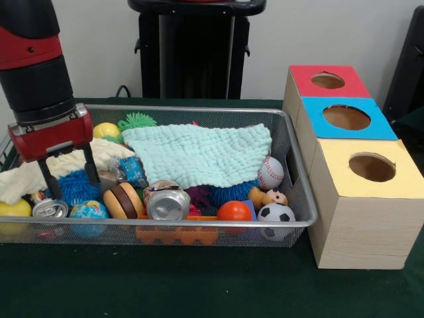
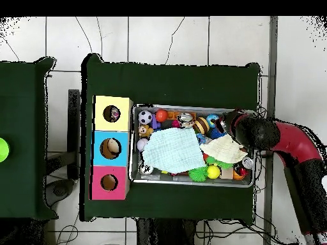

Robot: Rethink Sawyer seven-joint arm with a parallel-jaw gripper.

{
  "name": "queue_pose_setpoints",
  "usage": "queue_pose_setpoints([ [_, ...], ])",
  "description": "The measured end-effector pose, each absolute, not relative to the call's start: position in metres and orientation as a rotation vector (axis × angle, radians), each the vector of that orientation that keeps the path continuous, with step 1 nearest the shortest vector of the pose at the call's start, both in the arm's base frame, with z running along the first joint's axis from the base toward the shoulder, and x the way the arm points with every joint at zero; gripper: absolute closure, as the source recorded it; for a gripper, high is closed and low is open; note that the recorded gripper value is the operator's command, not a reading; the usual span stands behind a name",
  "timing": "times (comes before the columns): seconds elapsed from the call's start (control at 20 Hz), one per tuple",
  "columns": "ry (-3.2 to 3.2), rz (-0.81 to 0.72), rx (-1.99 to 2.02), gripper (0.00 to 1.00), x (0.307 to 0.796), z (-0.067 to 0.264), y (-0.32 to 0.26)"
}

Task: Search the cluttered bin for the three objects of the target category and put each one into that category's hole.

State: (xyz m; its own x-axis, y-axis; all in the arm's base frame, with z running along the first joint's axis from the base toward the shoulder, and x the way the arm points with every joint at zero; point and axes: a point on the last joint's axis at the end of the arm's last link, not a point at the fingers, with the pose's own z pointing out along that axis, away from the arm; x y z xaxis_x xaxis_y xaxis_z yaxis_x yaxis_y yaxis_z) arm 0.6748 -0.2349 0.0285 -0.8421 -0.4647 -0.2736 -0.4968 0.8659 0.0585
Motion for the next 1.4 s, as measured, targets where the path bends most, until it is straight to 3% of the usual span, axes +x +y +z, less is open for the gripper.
queue_pose_setpoints([
  [0.5, 2.801, 0.196, -0.712, 0.00, 0.666, 0.024, -0.243],
  [1.4, 2.886, 0.191, -0.614, 0.00, 0.601, 0.023, -0.301],
])
